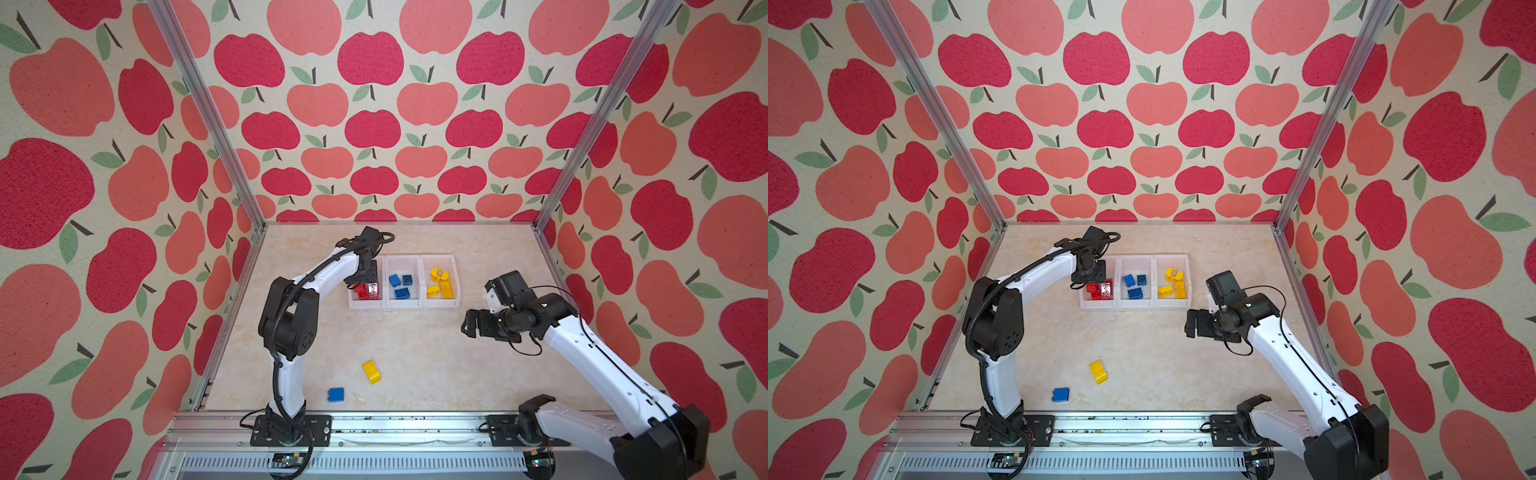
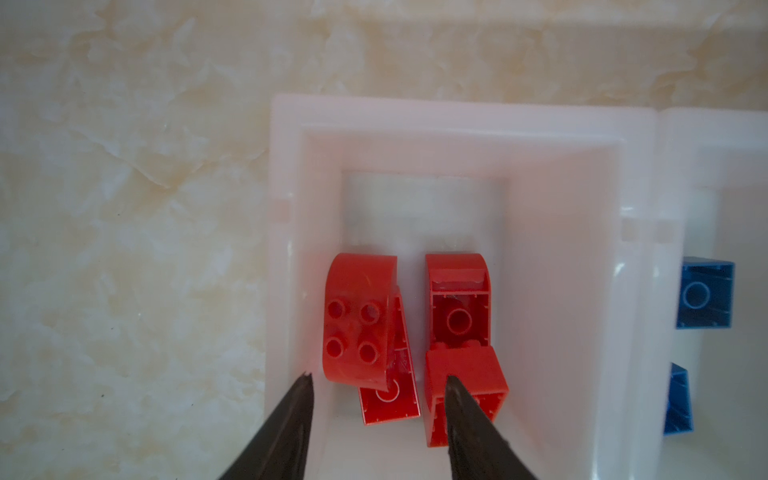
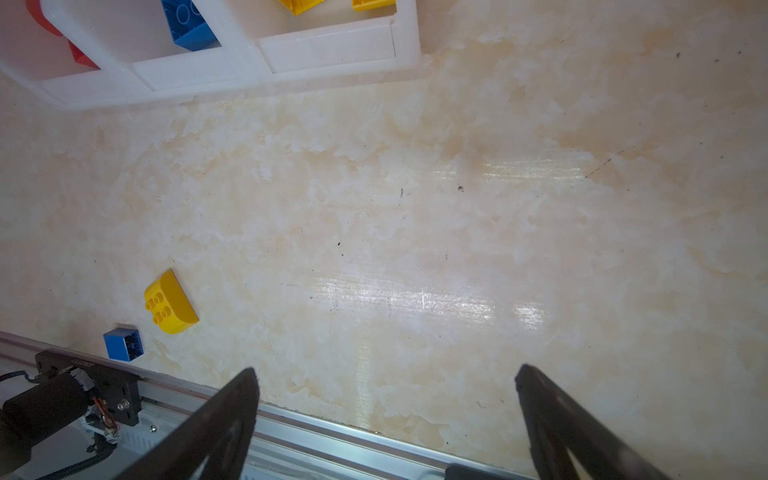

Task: Sort the legos into containers by color
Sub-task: 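Open the left gripper to drop the red brick into the compartment, then move the left gripper toward the curved yellow brick on the table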

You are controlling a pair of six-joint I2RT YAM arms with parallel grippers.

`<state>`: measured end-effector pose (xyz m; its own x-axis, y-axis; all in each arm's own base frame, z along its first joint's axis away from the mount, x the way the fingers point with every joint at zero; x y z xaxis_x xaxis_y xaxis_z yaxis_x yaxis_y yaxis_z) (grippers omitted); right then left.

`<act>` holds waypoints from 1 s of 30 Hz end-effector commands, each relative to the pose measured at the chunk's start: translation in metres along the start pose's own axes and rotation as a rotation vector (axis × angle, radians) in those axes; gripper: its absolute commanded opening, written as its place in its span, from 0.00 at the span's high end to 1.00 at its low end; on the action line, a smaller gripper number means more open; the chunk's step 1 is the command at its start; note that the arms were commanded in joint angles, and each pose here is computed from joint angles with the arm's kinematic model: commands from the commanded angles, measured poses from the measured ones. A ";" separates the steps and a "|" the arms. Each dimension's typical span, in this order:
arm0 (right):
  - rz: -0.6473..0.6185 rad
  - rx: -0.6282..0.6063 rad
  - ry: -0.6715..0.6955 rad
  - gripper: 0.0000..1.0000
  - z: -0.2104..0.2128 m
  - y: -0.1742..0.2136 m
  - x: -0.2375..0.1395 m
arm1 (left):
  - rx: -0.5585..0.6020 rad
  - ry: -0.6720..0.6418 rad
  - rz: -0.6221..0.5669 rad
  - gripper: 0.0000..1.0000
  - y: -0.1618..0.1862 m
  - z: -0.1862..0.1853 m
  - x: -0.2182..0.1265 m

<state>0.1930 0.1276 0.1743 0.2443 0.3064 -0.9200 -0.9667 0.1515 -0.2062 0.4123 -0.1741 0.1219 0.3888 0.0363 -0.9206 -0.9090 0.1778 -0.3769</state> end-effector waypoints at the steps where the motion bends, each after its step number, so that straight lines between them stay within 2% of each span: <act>1: 0.002 -0.007 -0.010 0.01 0.002 -0.001 -0.006 | -0.007 0.015 -0.044 0.45 -0.008 0.002 -0.018; 6: 0.005 -0.007 -0.018 0.01 0.004 0.004 -0.004 | -0.042 0.052 -0.085 0.40 -0.002 0.001 -0.035; 13: 0.006 -0.017 -0.016 0.01 0.009 0.011 -0.001 | -0.099 0.102 -0.103 0.37 0.023 0.005 -0.058; 21: 0.003 -0.018 -0.004 0.01 0.008 0.020 0.000 | -0.185 0.148 -0.050 0.30 0.079 0.003 -0.079; 30: 0.003 -0.023 0.007 0.01 0.004 0.024 -0.001 | -0.258 0.179 0.054 0.24 0.142 -0.021 -0.091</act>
<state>0.1756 0.1396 0.1735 0.2449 0.3201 -0.9152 -0.9686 0.1214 -0.2168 0.2678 -0.1745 0.1583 0.3874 -0.1514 -0.9094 -0.9206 -0.0116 -0.3903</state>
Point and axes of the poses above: each gripper's point midway between its finger pads, its own x axis out along the fingers, its own z axis along the line the jaws close on, y = z × x, the point moved 3 cm from there along -x, back along the fingers, and after that the axes turned 11 degrees about x, right-handed, at the moved point
